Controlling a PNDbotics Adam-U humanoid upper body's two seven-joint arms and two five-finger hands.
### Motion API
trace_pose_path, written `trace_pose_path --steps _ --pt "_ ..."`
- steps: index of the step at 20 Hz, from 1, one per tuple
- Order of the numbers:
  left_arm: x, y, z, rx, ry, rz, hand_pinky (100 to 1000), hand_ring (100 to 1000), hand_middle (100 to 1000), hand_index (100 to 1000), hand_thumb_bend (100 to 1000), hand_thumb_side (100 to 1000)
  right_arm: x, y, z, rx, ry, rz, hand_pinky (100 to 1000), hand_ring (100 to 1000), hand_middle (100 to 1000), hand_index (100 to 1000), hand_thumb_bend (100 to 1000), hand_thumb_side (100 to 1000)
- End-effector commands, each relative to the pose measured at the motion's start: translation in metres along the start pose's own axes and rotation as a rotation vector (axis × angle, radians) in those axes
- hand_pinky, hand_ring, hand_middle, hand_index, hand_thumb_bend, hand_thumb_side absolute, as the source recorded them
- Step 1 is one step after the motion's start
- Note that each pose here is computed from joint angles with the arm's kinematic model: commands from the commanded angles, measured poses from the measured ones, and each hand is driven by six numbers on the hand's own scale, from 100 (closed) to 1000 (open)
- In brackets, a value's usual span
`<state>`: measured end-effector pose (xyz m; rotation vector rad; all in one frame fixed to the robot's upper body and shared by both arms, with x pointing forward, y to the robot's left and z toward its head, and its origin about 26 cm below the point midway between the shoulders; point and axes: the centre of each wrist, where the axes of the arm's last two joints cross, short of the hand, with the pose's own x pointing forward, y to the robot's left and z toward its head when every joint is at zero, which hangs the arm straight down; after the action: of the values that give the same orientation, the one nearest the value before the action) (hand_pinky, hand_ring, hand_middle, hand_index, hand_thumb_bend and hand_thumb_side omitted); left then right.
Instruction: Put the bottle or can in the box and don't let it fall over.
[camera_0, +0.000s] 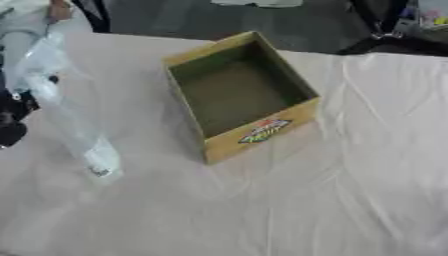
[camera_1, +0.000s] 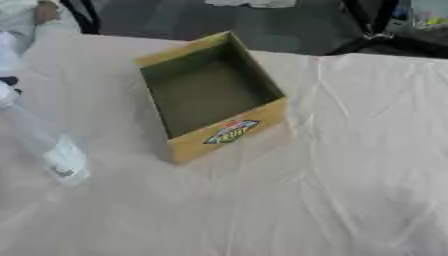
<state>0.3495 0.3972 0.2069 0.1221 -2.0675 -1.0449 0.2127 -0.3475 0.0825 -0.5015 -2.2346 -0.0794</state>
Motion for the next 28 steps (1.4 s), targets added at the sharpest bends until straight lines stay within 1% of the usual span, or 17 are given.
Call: trace_pose_path --steps 1,15,25,28 --pt "0.006 0.009 -0.004 -0.008 -0.004 -0.03 1000 1000 1000 900 394 767 0.004 -0.003 -0.005 0.014 -0.019 0.008 914 1000 1000 902 100 573" --pt "0.006 0.007 -0.016 -0.027 -0.009 -0.02 1000 1000 1000 888 374 772 0.004 -0.001 -0.006 0.018 -0.013 0.004 915 1000 1000 902 100 575" --pt "0.007 0.003 -0.023 -0.049 -0.021 -0.004 1000 1000 1000 879 379 780 0.004 -0.001 -0.006 0.02 -0.008 0.003 915 1000 1000 902 100 575" --pt "0.009 0.004 -0.025 -0.052 -0.027 0.002 1000 1000 1000 878 365 772 0.004 -0.001 -0.006 0.019 -0.007 0.004 916 1000 1000 902 100 575"
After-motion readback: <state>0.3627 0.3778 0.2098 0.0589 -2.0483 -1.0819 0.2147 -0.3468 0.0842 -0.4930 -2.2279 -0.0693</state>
